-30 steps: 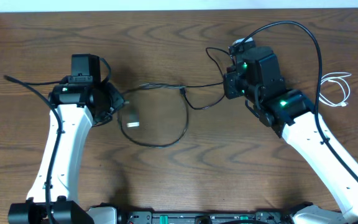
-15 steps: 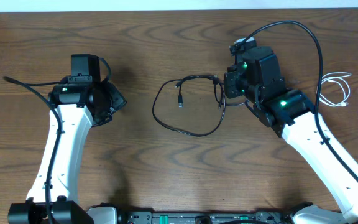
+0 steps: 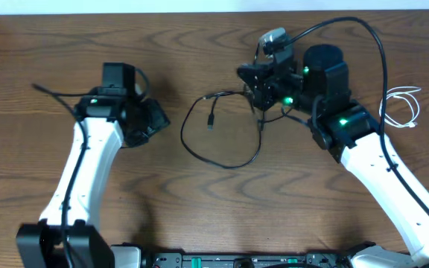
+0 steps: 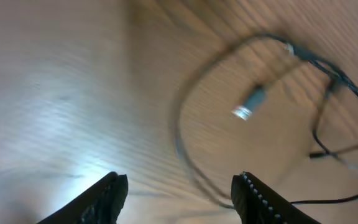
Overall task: Untangle cables
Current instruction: 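Carry the black cable to the upper right with the right gripper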
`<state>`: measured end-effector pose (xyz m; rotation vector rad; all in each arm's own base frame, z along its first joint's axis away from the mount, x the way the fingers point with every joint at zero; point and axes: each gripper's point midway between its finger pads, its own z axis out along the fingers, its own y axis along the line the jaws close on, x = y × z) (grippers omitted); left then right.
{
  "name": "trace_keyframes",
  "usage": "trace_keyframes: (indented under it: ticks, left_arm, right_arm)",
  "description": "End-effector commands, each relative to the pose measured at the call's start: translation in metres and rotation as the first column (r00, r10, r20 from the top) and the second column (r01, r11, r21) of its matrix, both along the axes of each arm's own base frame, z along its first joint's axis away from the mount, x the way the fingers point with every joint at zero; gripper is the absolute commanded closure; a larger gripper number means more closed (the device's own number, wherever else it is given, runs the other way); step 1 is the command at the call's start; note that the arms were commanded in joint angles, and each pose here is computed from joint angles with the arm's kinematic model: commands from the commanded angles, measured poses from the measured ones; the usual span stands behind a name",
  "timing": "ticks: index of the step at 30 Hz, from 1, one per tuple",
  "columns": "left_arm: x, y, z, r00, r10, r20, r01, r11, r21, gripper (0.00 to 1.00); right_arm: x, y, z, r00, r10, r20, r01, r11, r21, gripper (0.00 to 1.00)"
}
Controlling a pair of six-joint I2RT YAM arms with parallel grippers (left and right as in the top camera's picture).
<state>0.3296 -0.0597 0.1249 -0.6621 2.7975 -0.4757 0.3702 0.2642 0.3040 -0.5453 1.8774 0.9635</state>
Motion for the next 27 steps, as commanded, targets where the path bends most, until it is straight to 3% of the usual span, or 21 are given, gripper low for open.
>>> trace_keyframes:
  ticks: [1, 9, 15, 27]
  left_arm:
    - [0.000, -0.043, 0.001, 0.976, -0.211, 0.048, 0.216, 0.964, -0.154, 0.41]
    - [0.004, -0.102, 0.015, 0.931, -0.332, 0.149, 0.364, 0.854, -0.373, 0.35]
    - [-0.010, -0.138, 0.008, 0.849, -0.489, 0.202, 0.529, 0.778, -0.340, 0.33]
    - [-0.020, -0.186, -0.039, 0.796, -0.588, 0.144, 0.596, 0.717, -0.362, 0.33]
  right_arm:
    - [-0.018, 0.004, 0.025, 0.992, 0.116, -0.040, -0.110, 0.985, 0.129, 0.99]
    - [-0.005, -0.011, 0.029, 0.991, 0.051, -0.121, -0.027, 0.981, 0.194, 0.99]
    - [0.003, -0.015, 0.027, 0.987, -0.009, -0.158, 0.042, 0.977, 0.207, 0.99]
    - [0.005, -0.017, 0.027, 0.987, -0.025, -0.156, 0.057, 0.977, 0.203, 0.99]
